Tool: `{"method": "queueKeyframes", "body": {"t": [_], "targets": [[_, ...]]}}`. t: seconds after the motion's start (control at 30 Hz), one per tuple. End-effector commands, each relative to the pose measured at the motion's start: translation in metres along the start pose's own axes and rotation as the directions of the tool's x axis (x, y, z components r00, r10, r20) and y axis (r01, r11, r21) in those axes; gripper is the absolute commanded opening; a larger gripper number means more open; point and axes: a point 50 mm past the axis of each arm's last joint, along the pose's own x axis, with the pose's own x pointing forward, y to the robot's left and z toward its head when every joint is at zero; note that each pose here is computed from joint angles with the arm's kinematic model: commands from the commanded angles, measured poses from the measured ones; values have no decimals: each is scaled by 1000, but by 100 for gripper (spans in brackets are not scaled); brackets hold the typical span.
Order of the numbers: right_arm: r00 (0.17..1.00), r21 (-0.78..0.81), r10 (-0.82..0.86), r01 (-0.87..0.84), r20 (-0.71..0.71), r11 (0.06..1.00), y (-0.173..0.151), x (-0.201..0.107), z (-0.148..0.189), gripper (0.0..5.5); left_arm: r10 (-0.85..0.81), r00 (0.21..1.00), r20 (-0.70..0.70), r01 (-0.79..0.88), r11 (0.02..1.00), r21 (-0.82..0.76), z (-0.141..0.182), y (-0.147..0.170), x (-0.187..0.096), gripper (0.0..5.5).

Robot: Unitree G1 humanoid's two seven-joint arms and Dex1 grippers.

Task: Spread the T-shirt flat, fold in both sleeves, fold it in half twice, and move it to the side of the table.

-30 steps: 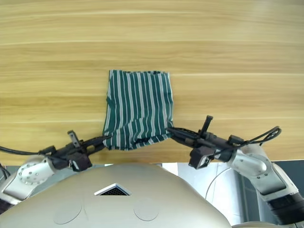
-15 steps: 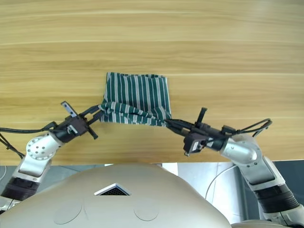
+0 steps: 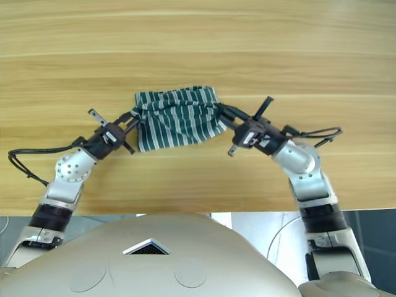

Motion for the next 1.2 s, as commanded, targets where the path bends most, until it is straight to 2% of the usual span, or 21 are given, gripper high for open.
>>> {"method": "queueKeyframes", "body": {"t": [0.03,0.2,0.27,0.37,0.57,0.63,0.73,0.83,1.03,1.2], "targets": [[999,-31,-17,16,-40,999,-5,11,-9,7,41,998,-45,-40,999,14,-6,4,4,10],[996,-57,-42,38,-74,998,-6,30,-17,7,39,998,-47,-40,999,-25,-6,-1,7,10],[996,-67,-48,43,-76,997,-6,39,-18,63,26,999,-46,-28,999,-38,-6,-4,10,10],[995,-74,-48,41,-84,996,-4,48,-20,125,15,999,-43,-18,997,-77,-4,-5,14,86],[989,-102,-101,90,-112,991,-7,55,-25,227,66,994,-82,-75,991,-112,-8,3,18,174],[985,-110,-118,104,-123,988,-8,57,-27,262,125,986,-111,-138,984,-116,-11,11,17,206],[974,-126,-170,152,-152,980,-11,58,-34,322,319,921,-223,-345,934,-88,-28,37,7,261],[961,-137,-191,165,-201,977,-5,57,-45,338,429,862,-271,-456,889,-40,-35,50,1,299],[924,-124,-232,203,-304,971,5,63,-71,338,466,864,-191,-467,883,44,-25,47,14,306],[850,84,-288,359,-442,930,3,72,-96,338,484,866,-124,-484,874,27,-17,45,16,306]]}}
